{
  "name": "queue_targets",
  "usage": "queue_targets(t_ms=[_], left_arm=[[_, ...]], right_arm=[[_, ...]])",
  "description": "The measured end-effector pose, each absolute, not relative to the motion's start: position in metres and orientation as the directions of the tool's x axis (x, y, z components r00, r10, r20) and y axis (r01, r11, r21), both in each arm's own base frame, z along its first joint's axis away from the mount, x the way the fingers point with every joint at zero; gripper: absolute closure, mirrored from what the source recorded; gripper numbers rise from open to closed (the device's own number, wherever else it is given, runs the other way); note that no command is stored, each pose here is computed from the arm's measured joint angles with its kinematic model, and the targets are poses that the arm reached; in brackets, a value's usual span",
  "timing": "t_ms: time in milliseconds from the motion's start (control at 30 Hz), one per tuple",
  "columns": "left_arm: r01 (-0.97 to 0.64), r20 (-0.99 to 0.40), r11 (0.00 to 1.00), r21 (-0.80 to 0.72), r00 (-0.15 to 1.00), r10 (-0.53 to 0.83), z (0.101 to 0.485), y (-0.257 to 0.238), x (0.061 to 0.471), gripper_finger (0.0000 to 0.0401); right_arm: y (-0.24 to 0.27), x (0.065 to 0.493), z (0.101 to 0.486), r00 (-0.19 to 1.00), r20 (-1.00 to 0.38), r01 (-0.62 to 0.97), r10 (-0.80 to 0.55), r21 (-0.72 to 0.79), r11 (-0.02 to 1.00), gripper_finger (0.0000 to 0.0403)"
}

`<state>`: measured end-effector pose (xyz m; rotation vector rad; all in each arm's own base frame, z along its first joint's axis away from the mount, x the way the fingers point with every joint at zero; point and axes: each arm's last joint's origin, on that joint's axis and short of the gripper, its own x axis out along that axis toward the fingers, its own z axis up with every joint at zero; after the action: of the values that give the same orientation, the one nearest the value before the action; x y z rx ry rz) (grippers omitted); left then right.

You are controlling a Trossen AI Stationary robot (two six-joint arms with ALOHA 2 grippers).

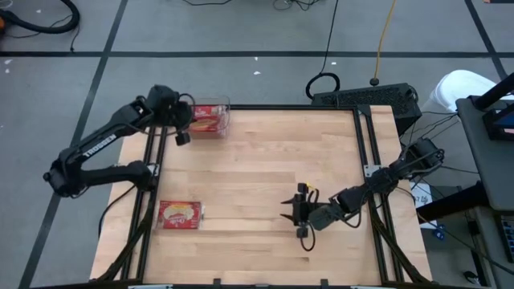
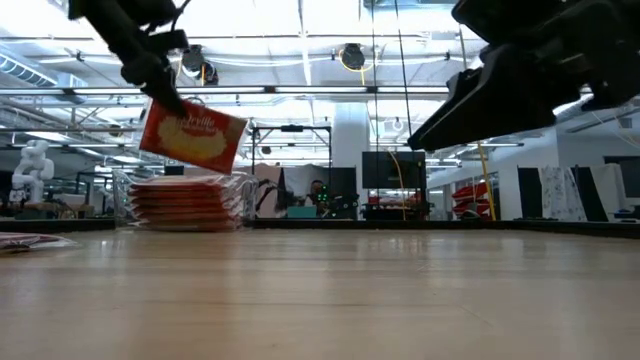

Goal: Sort popcorn bags into baskets
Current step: Put the red popcorn bag into the transparent bin

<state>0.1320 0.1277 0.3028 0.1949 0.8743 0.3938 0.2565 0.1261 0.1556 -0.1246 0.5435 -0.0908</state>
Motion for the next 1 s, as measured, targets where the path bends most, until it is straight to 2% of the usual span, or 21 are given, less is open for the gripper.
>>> queue_targets(t_ms=[233,467,633,1000], left_arm=[[-0.224,-0.711,0.948,0.225,0.628,0.317,0.289,0.143,0.124,0.0364],[-0.271,-0.751,0.918,0.291,0.529,0.394,0.280,0.155,0.116,0.0364],[-0.322,-0.775,0.903,0.284,0.478,0.414,0.274,0.163,0.113,0.0362],[-0.380,-0.796,0.853,0.358,0.354,0.492,0.264,0.179,0.118,0.0286]], right_arm=[[0.127,0.256,0.155,0.852,-0.511,0.045,-0.117,-0.151,0.988,0.0227],[0.127,0.256,0.155,0.852,-0.510,0.046,-0.117,-0.151,0.988,0.0227],[0.127,0.256,0.156,0.853,-0.508,0.048,-0.117,-0.148,0.988,0.0227],[0.127,0.256,0.156,0.854,-0.507,0.048,-0.118,-0.149,0.988,0.0227]])
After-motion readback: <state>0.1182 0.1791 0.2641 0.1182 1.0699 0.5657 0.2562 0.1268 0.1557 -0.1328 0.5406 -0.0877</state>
